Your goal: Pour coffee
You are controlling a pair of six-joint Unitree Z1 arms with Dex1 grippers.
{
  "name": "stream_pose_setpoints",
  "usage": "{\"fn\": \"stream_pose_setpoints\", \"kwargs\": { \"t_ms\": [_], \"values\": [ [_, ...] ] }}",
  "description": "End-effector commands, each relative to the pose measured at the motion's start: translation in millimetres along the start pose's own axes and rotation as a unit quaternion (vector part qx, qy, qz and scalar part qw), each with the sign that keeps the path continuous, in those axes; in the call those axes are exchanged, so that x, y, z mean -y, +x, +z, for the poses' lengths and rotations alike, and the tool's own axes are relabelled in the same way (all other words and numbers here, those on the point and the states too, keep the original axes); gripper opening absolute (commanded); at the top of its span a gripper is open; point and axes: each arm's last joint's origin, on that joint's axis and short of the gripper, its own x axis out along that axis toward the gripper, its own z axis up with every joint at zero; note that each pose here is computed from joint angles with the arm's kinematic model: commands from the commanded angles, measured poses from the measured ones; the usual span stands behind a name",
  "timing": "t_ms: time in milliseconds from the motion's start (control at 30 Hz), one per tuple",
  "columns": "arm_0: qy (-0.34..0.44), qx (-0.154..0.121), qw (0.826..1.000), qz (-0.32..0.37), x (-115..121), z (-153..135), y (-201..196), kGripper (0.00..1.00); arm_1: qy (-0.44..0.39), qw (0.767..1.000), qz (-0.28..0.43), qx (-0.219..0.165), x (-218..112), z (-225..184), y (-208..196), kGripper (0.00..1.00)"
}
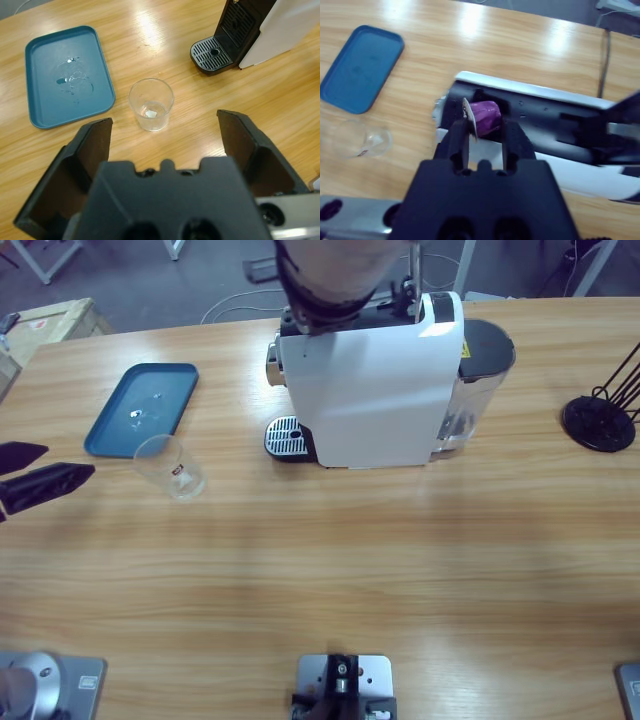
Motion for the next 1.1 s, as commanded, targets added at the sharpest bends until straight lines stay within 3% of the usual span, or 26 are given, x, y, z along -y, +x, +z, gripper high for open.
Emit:
{"fn": "stream_pose_setpoints", "kwargs": {
  "t_ms": [33,200,333,733,1100],
  "values": [
    [0.007,-0.006,1.0,0.002,-1,-10,1,0.885,0.022,0.997,-0.052,0.045,-11,-2,2,0.163],
    [0.008,-0.006,1.0,0.001,0,-10,1,0.885,0.068,0.993,-0.018,0.093,-29,10,-20,0.163],
    [0.008,-0.004,1.0,0.001,0,-10,1,0.885,0.075,0.992,-0.007,0.104,-33,16,-29,0.164],
    [0.008,-0.004,1.0,0.001,-1,-11,1,0.885,0.051,0.997,-0.042,0.045,-50,-25,-16,0.163],
    [0.008,-0.005,1.0,0.002,-1,-11,1,0.885,0.037,0.996,-0.075,0.017,-51,-40,-1,0.163]
  ]
}}
